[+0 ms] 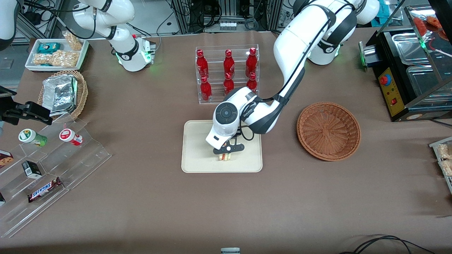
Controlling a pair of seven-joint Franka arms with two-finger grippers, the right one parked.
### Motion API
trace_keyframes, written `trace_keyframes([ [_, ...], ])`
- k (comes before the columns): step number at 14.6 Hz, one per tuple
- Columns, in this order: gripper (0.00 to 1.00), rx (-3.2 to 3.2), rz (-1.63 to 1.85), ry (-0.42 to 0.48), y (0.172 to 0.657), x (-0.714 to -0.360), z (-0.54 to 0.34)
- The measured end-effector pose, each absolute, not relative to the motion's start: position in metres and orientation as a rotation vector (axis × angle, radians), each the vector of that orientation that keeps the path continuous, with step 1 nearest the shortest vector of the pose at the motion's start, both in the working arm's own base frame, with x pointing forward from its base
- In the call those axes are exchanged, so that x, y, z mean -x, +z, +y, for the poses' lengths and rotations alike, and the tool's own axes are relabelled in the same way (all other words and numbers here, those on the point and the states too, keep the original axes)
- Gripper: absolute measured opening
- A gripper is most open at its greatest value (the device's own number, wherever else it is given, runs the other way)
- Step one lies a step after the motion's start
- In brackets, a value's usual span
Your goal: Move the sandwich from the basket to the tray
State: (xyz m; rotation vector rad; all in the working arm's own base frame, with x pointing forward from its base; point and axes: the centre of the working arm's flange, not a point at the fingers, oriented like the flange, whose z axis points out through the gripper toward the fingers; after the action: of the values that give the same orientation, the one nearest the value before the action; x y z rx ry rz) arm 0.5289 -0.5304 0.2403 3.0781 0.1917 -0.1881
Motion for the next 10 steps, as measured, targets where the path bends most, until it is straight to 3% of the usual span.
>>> trace_keyframes([
  [5, 0.7, -3.077, 0.184, -0.189, 0.244, -0.528, -0.535],
  [8, 0.99, -3.054, 0.223, -0.119, 0.272, -0.545, -0.531],
  [10, 1.0, -3.073, 0.285, -0.075, 0.316, -0.567, -0.506],
])
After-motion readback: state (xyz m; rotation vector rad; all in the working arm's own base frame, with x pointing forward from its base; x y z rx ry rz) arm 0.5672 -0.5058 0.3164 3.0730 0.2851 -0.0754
